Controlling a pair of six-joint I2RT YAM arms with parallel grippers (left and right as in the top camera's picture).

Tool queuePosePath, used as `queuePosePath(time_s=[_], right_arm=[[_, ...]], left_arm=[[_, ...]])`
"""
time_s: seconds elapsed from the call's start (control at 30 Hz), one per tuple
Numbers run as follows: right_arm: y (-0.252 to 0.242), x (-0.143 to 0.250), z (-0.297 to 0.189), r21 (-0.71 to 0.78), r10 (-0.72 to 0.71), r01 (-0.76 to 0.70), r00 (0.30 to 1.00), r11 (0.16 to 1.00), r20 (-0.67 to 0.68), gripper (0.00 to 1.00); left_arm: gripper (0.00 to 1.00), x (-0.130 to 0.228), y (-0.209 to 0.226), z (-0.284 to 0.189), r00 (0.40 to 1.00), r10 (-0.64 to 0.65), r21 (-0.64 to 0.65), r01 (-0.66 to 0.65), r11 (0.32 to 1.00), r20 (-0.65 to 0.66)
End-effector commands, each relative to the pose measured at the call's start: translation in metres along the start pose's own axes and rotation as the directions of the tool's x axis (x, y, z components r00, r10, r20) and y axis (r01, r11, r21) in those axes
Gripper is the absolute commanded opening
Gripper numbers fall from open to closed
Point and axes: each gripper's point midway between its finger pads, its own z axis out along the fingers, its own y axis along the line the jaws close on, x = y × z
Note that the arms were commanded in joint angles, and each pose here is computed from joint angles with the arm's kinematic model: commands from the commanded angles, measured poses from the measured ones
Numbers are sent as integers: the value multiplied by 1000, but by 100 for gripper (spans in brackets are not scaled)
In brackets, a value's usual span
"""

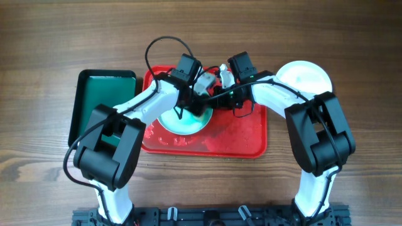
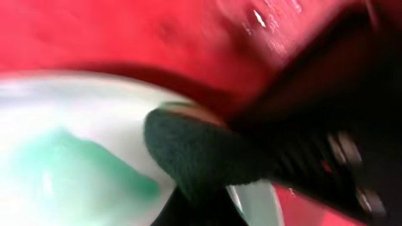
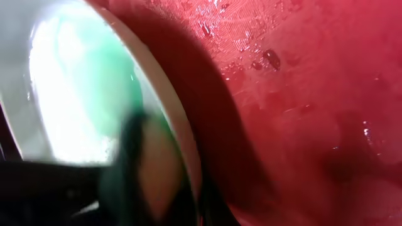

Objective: Clean dirty plates on tray and stack at the side
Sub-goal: 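Continue scrubbing the plate with the sponge while right gripper holds it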

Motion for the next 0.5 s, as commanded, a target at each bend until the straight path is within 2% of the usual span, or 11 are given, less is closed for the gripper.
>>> queuePosePath(time_s=[0.0, 0.07, 0.13, 0.3, 0.33, 0.4, 0.47], right_arm=[[0, 12, 9, 9, 4, -3, 999, 1000, -38, 4], [0, 12, 9, 9, 3, -3, 999, 1000, -38, 4], [0, 12, 9, 9, 3, -2, 999, 1000, -38, 4], [0, 12, 9, 8, 0, 0, 999, 1000, -38, 4], [0, 12, 9, 9, 0, 0, 999, 1000, -38, 4], [0, 12, 9, 8, 0, 0, 999, 1000, -38, 4], [0, 12, 9, 8, 0, 0, 999, 1000, -37, 4]], left_arm=[[4, 0, 68, -8, 989, -136, -394, 145, 908, 50], [4, 6, 98, -23, 974, -206, -540, 225, 811, 97], [4, 13, 119, -35, 954, -265, -615, 293, 732, 138], [4, 45, 143, -51, 880, -442, -669, 435, 603, 175], [4, 53, 143, -52, 871, -466, -675, 439, 593, 158], [4, 68, 132, -48, 865, -497, -657, 417, 628, 73], [4, 79, 110, -37, 876, -478, -574, 359, 736, -65]])
